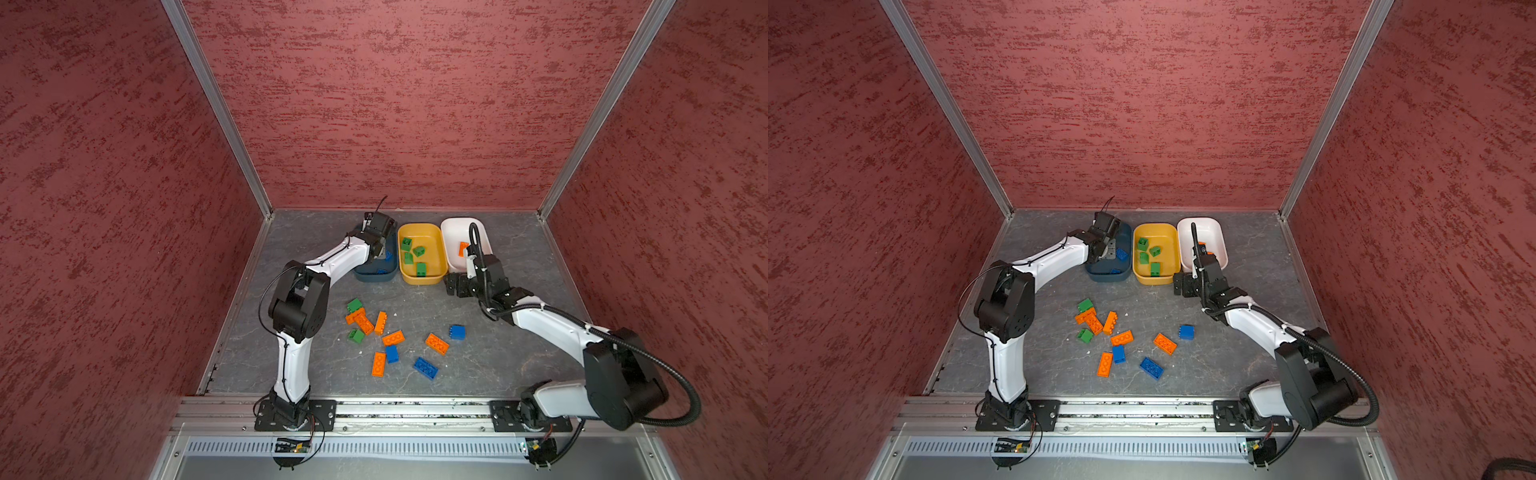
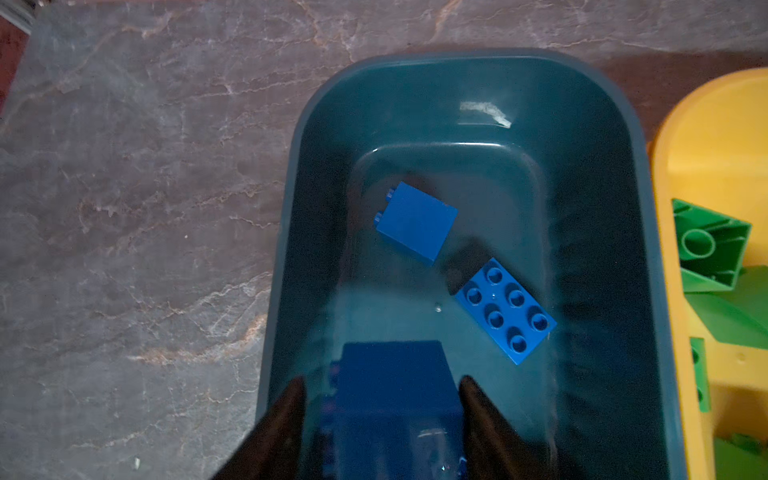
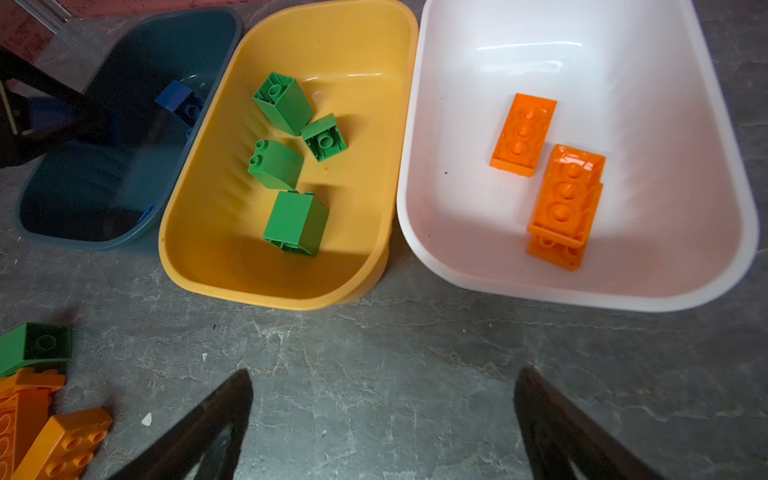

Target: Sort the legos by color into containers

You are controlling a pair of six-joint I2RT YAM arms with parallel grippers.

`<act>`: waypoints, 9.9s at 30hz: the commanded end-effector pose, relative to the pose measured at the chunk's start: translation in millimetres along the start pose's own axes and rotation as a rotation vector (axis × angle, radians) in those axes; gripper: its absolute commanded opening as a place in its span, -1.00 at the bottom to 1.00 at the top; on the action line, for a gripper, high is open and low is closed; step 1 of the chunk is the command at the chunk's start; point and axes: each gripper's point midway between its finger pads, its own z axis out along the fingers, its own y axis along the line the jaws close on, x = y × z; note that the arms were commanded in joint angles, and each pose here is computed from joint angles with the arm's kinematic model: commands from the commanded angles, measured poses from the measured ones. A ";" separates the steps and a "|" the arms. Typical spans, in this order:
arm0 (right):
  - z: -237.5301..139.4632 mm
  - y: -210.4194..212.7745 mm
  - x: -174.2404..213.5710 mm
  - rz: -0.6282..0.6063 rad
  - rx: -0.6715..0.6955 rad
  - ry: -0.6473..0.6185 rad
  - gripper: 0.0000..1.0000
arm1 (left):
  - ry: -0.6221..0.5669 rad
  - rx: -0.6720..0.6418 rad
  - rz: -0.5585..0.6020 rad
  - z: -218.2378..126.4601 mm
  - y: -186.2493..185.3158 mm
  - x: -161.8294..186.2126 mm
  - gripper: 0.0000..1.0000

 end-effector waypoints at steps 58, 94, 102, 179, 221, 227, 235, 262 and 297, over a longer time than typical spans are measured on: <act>-27.5 79.9 181.8 -0.387 0.048 0.598 -0.01 | -0.272 0.475 -0.248 -94.2 -49.6 -10.8 0.99; 8.4 -57.6 -87.9 0.090 0.173 -0.184 -0.58 | -0.231 0.489 -0.248 -93.5 -53.8 -1.9 0.99; 67.5 -80.8 -110.9 0.070 0.162 -0.109 -0.55 | -0.104 0.421 -0.212 -85.0 -36.0 33.4 0.99; -11.9 114.8 -41.0 0.076 -0.584 -0.162 0.98 | -0.177 0.743 -0.209 -154.7 -142.7 -0.6 -0.62; 39.1 -52.9 -75.6 0.140 0.005 -0.132 -0.36 | -0.233 0.806 -0.084 -165.5 -128.5 6.4 0.99; 69.6 -84.9 -84.4 0.027 0.087 -0.016 -0.35 | -0.225 0.860 -0.002 -172.9 -134.8 20.2 0.99; 95.8 -122.7 -97.9 -0.134 0.279 0.083 -0.29 | -0.242 0.931 0.175 -191.8 -133.7 54.2 0.99; -9.1 -66.1 -120.5 0.012 0.091 -0.207 0.98 | -0.019 0.962 1.510 -207.4 -115.9 270.0 0.99; -45.8 -78.2 -88.9 0.094 0.154 -0.277 0.98 | 0.116 1.009 1.905 -189.5 -149.4 342.6 0.36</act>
